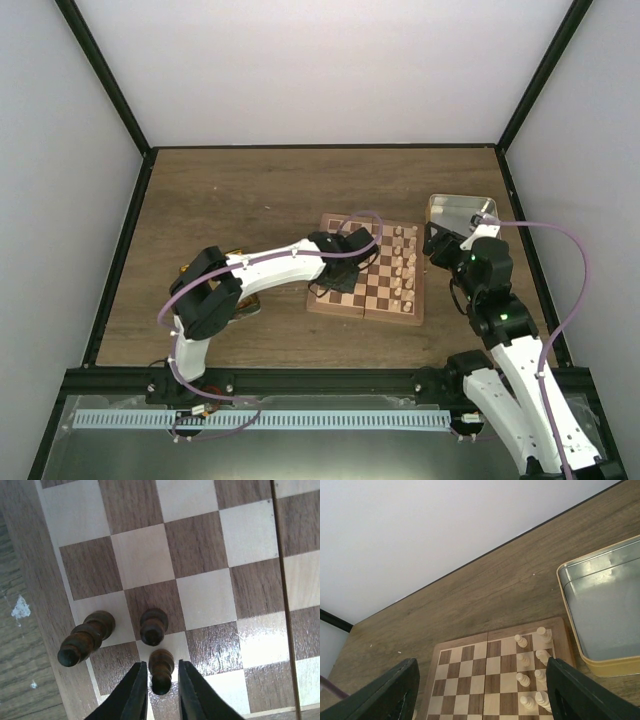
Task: Set up the chess pieces on the board
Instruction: Place the chess piece on the chessboard, then pick up the chess piece from the storage box.
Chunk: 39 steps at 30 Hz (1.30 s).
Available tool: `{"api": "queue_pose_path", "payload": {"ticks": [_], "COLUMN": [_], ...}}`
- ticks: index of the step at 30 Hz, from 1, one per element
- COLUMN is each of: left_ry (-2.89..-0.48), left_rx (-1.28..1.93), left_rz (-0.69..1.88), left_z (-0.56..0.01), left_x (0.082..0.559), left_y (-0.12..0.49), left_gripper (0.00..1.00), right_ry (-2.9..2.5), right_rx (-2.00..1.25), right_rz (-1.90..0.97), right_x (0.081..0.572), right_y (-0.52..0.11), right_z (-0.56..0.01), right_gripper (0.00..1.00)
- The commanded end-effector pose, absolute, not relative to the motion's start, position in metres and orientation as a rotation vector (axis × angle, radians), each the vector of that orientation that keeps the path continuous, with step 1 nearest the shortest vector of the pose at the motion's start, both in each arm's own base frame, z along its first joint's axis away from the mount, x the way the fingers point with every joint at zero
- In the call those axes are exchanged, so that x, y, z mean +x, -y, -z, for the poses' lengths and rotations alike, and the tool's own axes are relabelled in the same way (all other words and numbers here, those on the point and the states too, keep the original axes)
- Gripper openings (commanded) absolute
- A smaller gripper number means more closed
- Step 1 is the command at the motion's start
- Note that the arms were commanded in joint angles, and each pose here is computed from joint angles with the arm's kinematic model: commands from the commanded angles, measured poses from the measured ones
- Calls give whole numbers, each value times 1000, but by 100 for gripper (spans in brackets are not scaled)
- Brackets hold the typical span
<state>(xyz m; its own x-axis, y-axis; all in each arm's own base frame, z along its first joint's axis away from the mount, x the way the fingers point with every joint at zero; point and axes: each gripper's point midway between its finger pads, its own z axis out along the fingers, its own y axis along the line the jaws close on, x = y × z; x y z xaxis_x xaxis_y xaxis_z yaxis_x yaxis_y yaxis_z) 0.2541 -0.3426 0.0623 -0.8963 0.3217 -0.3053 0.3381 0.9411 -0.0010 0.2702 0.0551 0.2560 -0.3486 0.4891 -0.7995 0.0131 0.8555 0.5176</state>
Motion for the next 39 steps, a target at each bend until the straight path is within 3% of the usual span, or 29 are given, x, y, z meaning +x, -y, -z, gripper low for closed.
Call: {"api": "queue_pose_path", "payload": {"ticks": [1, 4, 7, 13, 18, 28, 33, 39], "left_ry": [-2805, -2814, -2805, -2701, -2634, -2497, -2500, -2481], "left_rx": [498, 507, 511, 428, 186, -477, -629, -749], "left_rz": [81, 105, 163, 239, 178, 42, 27, 1], "left_z": [-59, -65, -80, -135, -157, -132, -100, -77], "left_x": [254, 248, 242, 253, 275, 285, 288, 300], "left_y": [340, 336, 336, 316, 247, 82, 47, 23], "left_gripper": [23, 33, 36, 37, 34, 44, 48, 60], "right_ry": [-1857, -1857, -1854, -1863, -1874, -1926, -1947, -1953], "right_rx": [356, 359, 362, 373, 384, 409, 410, 409], "right_rz": [-533, -537, -553, -576, -583, -609, -621, -618], "right_x": [270, 268, 267, 268, 275, 293, 299, 301], "right_y": [-58, -58, -59, -62, -64, -73, -77, -77], "right_z": [-266, -268, -270, -269, -270, -258, -253, -251], "right_gripper": [71, 71, 71, 71, 71, 69, 68, 68]}}
